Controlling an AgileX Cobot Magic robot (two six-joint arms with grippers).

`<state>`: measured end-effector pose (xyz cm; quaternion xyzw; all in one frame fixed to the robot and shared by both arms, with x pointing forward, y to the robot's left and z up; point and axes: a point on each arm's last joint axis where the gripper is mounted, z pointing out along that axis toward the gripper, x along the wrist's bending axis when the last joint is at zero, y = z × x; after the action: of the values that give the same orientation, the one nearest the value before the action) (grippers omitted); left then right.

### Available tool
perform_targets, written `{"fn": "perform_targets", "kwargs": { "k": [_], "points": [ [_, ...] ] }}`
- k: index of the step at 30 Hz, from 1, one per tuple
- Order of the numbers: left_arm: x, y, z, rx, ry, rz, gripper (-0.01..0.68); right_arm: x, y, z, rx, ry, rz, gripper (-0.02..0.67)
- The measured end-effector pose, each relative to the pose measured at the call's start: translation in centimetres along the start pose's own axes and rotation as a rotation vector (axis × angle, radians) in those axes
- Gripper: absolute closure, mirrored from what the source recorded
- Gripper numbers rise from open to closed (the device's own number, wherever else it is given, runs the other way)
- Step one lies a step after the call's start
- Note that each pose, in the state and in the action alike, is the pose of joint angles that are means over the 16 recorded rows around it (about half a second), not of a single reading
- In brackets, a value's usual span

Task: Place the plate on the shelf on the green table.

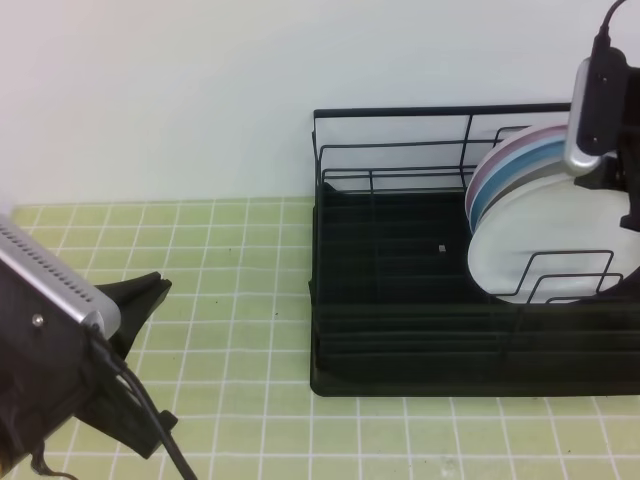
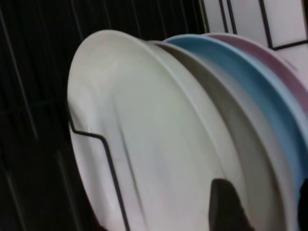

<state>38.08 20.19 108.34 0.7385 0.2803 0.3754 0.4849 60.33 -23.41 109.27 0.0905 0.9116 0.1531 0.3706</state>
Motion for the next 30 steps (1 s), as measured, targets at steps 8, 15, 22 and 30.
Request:
{"fn": "perform_targets", "kwargs": {
  "k": [8,15,22,30],
  "points": [
    [0.00,0.00,0.00,0.000,0.000,-0.007,0.675,-0.26,-0.24,0.00,0.026,-0.030,0.021,0.242],
    [0.00,0.00,0.00,0.000,0.000,-0.011,0.675,-0.31,-0.48,-0.01,0.052,-0.037,0.066,0.190],
    [0.00,0.00,0.00,0.000,0.001,-0.012,0.675,-0.03,-0.62,-0.04,0.067,-0.009,0.129,0.145],
    [0.02,0.00,0.00,0.000,0.002,-0.014,0.675,0.39,-0.63,-0.98,0.088,0.040,0.188,0.108]
  ]
}}
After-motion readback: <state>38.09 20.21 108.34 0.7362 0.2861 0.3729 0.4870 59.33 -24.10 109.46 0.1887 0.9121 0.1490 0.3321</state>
